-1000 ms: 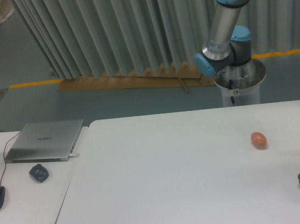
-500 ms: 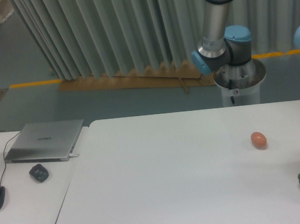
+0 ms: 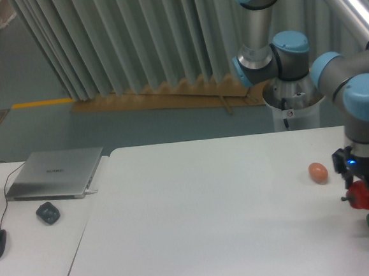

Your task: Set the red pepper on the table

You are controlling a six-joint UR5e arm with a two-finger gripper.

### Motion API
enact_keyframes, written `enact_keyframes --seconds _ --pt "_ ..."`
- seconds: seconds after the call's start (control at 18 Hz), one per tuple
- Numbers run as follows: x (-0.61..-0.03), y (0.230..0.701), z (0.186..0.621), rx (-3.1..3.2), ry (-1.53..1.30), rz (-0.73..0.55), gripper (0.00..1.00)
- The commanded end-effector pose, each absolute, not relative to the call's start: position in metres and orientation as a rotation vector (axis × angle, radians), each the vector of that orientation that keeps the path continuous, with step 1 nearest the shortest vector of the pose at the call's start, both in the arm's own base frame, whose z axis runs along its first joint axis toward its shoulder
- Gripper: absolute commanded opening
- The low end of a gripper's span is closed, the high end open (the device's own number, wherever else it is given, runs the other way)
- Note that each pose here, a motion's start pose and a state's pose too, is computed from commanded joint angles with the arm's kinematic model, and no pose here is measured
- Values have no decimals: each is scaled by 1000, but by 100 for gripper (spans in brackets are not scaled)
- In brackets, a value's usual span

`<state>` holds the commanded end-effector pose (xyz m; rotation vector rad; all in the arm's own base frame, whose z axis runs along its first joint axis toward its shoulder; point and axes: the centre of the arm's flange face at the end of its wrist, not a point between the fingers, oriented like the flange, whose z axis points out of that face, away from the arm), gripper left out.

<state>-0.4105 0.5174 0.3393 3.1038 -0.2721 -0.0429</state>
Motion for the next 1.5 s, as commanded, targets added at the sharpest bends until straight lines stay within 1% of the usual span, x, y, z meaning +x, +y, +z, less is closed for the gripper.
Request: enact_keyframes --seconds 0.28,0.39,0.44,0.56,0.61,0.83,0.89,0.94,1.06,1.11,1.17,1.39,1.5 --pt "-400 530 317 3064 -243 -74 26" --pt "-397 530 317 3066 -254 -78 28" --pt "-397 530 319 3072 -257 -89 37" --pt "-398 531 320 3075 -259 -97 66" --pt "-398 530 321 3075 -259 -100 71" --pt "-397 529 316 3069 -256 -92 75" --pt "-397 529 316 3064 -256 -98 78" --pt "-397 527 315 3052 -255 -105 83" --pt "-397 526 315 3045 -252 -114 84" --pt "-396 525 316 3045 -252 -114 91" --pt "-394 523 316 3046 -255 -112 100" --pt "-387 519 323 3045 -247 -117 100" --pt "-390 511 338 3058 -239 -144 100"
